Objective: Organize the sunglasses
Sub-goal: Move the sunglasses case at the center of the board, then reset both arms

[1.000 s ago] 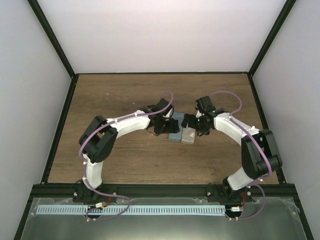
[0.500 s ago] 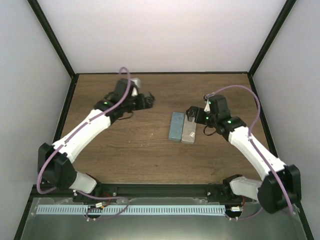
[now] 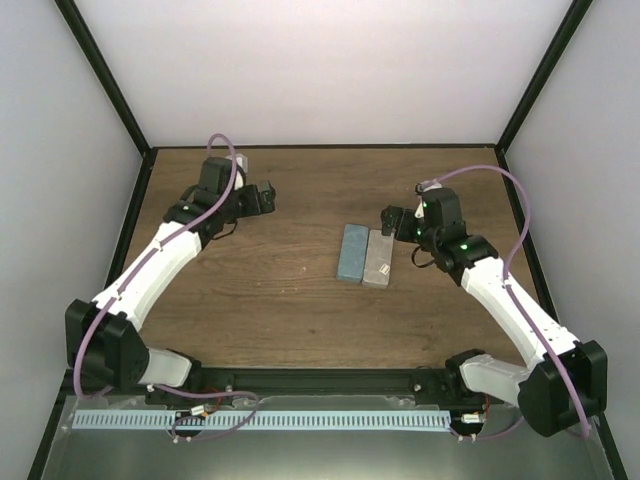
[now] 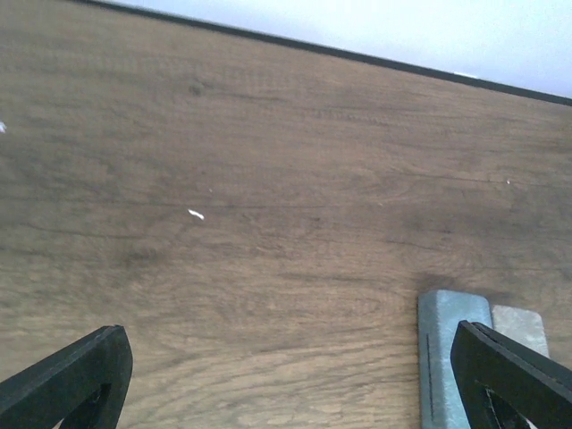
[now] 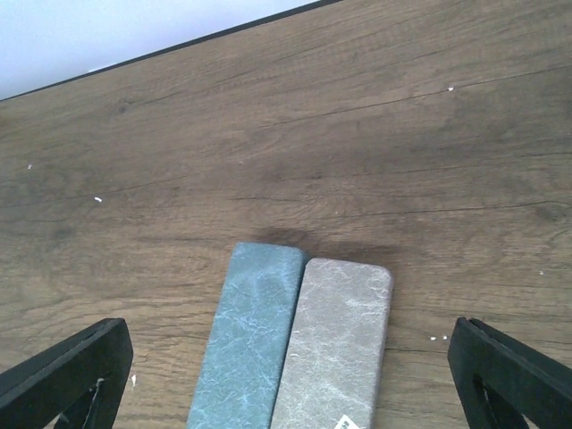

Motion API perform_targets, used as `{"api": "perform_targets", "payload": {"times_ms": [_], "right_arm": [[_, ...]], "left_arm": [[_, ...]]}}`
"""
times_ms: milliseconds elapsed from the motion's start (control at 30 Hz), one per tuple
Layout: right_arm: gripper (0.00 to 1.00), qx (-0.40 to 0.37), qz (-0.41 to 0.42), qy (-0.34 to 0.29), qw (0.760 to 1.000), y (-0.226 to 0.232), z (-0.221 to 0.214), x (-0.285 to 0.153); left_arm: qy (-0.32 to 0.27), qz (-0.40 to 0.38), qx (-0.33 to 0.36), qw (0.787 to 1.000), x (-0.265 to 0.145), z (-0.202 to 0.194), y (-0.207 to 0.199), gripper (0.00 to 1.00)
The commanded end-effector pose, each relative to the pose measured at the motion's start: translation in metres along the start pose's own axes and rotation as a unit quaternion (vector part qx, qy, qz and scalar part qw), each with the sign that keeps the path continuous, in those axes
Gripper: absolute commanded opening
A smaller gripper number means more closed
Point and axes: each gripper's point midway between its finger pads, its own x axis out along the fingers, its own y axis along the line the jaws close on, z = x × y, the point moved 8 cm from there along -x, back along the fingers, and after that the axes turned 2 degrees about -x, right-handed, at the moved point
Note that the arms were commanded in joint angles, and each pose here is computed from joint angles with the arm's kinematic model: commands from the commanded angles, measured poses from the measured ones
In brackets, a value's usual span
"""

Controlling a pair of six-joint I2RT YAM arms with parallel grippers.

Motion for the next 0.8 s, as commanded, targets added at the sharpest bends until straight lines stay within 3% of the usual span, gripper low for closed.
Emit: {"api": "perform_targets", "payload": {"times_ms": [0,100,167,300,400,533,767], "right_arm": [[1.00,-0.024,-0.014,-0.047,0.999,0.005,0.022,-0.011],[1.00,-0.038,-0.035,-0.051,0.997,0.003,0.028,-0.007],[1.00,-0.065,-0.047,-0.050,0.995,0.002,0.029,-0.002],[1.00,-0.084,-0.109,-0.113,0.984,-0.018,0.024,0.012],[1.00,-0.122,-0.147,-0.122,0.974,-0.037,0.017,0.033],[1.00,-0.085,-0.164,-0.093,0.978,-0.071,0.008,0.052],[1.00,-0.064,-0.135,-0.178,0.973,-0.119,-0.023,0.058]], "left_arm": [[-0.069,0.008,0.061,0.996,-0.023,0.015,0.001,1.00],[-0.093,0.014,0.092,0.991,-0.027,0.009,0.006,1.00],[-0.076,0.041,0.118,0.989,-0.016,-0.013,0.022,0.96],[-0.058,0.071,0.152,0.984,-0.001,-0.034,0.037,0.96],[-0.072,0.073,0.118,0.988,0.004,-0.036,0.044,0.96],[-0.087,0.094,0.045,0.991,0.013,-0.032,0.052,1.00],[-0.025,0.177,0.006,0.984,0.027,-0.031,0.062,1.00]]}}
